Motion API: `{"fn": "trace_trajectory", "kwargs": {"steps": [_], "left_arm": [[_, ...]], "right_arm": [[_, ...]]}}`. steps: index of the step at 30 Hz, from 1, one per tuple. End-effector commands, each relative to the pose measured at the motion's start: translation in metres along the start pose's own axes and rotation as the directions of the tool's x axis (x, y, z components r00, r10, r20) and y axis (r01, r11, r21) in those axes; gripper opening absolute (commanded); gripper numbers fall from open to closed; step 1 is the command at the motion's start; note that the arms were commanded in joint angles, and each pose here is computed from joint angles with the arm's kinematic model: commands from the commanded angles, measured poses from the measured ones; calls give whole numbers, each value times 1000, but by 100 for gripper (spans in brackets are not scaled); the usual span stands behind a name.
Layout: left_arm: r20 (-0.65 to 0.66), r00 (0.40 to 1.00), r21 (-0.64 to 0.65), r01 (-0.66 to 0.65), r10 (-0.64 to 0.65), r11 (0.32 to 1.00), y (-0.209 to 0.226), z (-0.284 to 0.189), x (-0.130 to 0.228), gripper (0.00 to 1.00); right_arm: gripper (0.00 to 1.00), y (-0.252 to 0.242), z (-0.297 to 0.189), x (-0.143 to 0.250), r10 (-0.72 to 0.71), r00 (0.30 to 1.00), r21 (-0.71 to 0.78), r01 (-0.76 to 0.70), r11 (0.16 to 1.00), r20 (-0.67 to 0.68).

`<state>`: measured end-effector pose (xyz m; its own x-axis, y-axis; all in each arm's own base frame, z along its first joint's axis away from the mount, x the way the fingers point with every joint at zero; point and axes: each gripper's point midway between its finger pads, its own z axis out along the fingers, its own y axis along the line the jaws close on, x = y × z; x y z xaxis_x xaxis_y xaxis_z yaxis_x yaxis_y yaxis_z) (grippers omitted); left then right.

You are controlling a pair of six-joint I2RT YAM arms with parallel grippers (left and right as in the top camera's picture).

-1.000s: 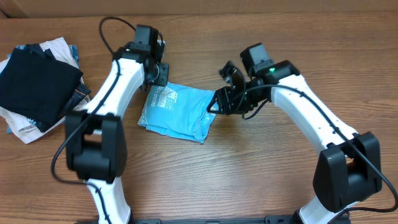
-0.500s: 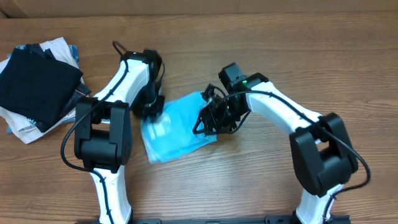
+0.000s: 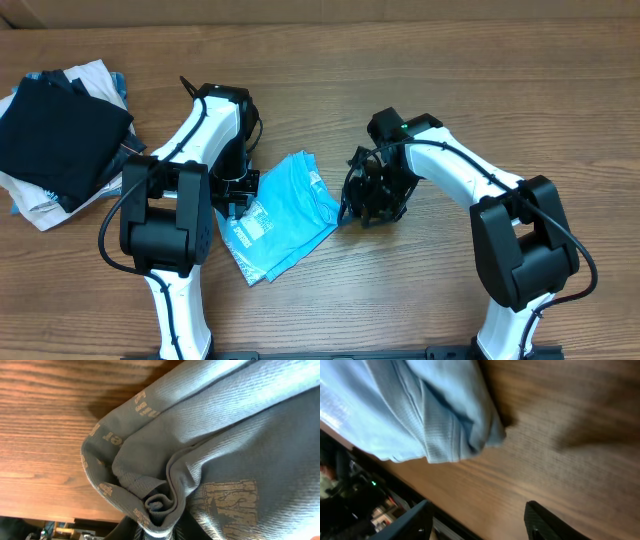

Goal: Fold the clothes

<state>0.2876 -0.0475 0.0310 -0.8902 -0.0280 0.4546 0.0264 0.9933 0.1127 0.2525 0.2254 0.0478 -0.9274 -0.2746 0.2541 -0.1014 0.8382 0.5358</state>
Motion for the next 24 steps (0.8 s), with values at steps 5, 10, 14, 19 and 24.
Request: {"fn": "trace_trajectory", "kwargs": {"steps": [5, 10, 14, 19, 24], "left_arm": [[-21, 999, 31, 27, -26, 999, -3, 6, -2, 21], [-15, 1000, 32, 27, -26, 999, -3, 6, -3, 22], [-8, 1000, 33, 27, -26, 999, -3, 6, -5, 23], [-3, 1000, 35, 27, -27, 999, -3, 6, -6, 23], [-3, 1000, 35, 26, -26, 999, -4, 6, -6, 24]], "right_arm": [[64, 4, 13, 0, -151, 989, 96, 150, 984, -3], [64, -15, 14, -11, -261, 965, 277, 249, 928, 6], [64, -12, 18, -19, -341, 940, 322, 319, 891, 12], [64, 0, 24, -31, -425, 904, 364, 384, 849, 38], [56, 4, 28, -39, -478, 877, 434, 413, 801, 48]]}}
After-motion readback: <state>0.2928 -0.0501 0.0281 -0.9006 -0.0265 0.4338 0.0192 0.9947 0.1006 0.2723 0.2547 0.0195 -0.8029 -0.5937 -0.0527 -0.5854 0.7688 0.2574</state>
